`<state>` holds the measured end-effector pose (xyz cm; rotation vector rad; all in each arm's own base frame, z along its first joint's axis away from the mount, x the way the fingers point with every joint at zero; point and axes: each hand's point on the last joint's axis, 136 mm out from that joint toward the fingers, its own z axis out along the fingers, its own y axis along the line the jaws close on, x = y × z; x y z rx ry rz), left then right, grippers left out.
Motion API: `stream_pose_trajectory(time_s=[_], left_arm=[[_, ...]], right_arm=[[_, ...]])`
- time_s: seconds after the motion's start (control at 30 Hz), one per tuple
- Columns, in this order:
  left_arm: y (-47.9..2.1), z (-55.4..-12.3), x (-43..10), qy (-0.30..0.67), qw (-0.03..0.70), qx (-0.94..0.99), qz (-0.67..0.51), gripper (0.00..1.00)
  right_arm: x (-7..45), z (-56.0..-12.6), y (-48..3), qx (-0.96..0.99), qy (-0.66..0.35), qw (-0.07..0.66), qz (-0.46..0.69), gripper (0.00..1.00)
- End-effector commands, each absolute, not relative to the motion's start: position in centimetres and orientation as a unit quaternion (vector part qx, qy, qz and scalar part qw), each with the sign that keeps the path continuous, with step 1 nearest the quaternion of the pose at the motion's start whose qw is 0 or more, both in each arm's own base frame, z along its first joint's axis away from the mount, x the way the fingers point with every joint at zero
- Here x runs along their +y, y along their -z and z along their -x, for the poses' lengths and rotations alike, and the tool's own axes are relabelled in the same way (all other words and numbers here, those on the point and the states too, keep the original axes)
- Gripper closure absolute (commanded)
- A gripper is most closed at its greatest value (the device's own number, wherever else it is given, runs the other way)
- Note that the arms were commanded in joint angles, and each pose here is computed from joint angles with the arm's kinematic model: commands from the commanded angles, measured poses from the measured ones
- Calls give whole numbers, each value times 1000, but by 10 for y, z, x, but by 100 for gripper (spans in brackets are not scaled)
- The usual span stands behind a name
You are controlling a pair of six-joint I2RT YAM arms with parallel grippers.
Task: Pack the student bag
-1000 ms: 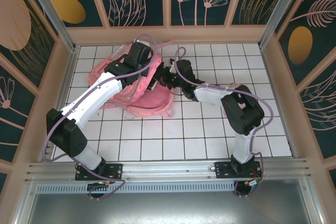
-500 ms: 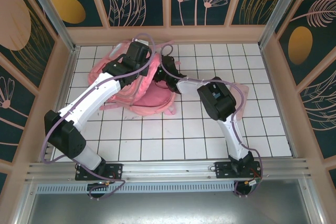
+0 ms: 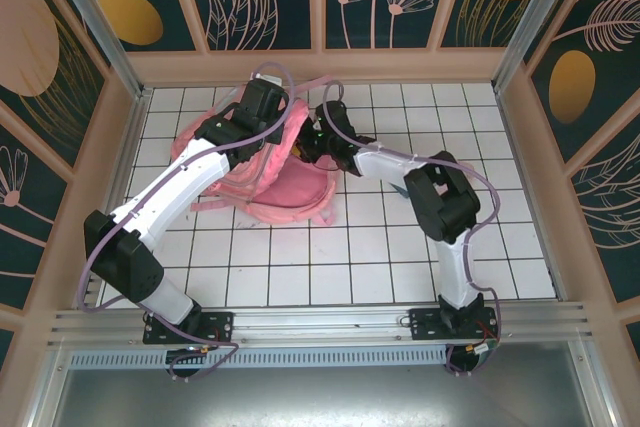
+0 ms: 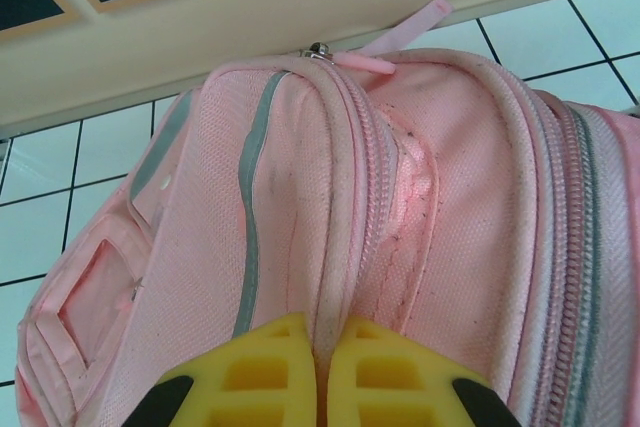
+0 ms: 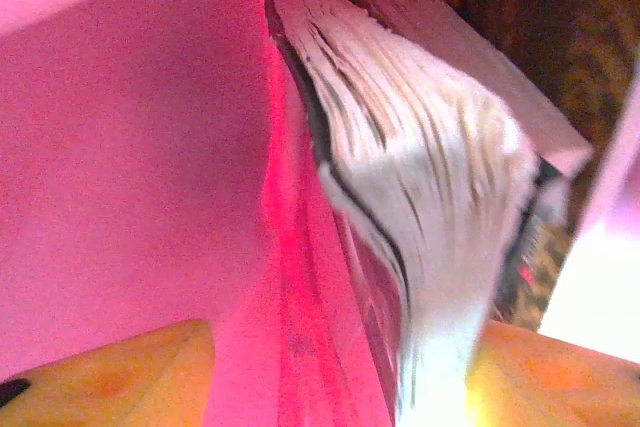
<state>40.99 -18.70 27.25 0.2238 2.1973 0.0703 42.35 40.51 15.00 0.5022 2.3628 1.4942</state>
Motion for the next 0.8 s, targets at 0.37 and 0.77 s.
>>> stream_pose_trajectory(time_s=[0.37,0.77], left_arm=[[-341,-422,-202,41,546,835,-56,95],[-312,-428,-222,63,514,851,-85,97]], right_arm=[[399,-429,-139,842,-500,144,-143,67],[362,-413,-121,877,-429,160,-149,64]])
